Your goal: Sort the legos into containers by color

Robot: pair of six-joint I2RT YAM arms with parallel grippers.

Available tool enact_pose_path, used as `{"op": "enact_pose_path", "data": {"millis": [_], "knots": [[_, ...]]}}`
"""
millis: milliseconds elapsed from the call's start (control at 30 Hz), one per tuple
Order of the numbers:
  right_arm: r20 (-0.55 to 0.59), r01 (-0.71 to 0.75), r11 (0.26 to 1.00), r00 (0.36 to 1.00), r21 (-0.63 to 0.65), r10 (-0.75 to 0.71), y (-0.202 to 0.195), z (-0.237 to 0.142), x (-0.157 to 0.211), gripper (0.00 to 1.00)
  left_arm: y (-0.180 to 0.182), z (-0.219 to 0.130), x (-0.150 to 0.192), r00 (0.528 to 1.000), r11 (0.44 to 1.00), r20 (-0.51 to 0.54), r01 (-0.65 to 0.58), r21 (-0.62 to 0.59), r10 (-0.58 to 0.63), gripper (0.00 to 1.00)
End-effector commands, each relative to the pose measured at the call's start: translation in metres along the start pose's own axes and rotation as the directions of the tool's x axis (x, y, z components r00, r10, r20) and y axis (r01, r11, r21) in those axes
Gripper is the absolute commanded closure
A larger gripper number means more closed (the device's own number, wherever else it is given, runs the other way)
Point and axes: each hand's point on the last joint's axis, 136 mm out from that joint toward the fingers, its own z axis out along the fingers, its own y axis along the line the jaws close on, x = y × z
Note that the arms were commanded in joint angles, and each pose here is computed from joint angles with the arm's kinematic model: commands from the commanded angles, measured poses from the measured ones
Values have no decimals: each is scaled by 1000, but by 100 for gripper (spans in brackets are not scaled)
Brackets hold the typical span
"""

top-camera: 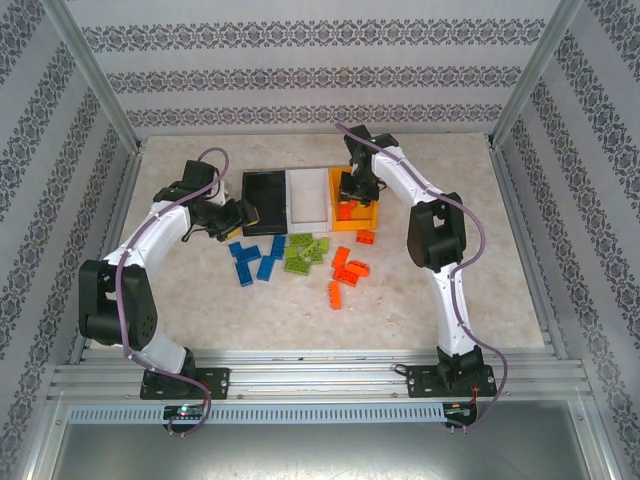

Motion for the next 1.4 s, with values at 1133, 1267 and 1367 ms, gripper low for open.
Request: {"op": "enact_pose_path", "data": {"millis": [1133,1267,1367], "knots": [[107,-63,989,993,135,48,-48,19,96,28,-6,-12,-10,997,1000,80,-13,17,12,42],[113,-80,987,992,139,64,-55,24,89,28,-4,-18,-5,996,1000,80,-24,-1,24,42],[122,-79,987,991,138,62,-59,24,83,31,-2,-21,-4,996,1000,88,-26,-7,27,42]]}}
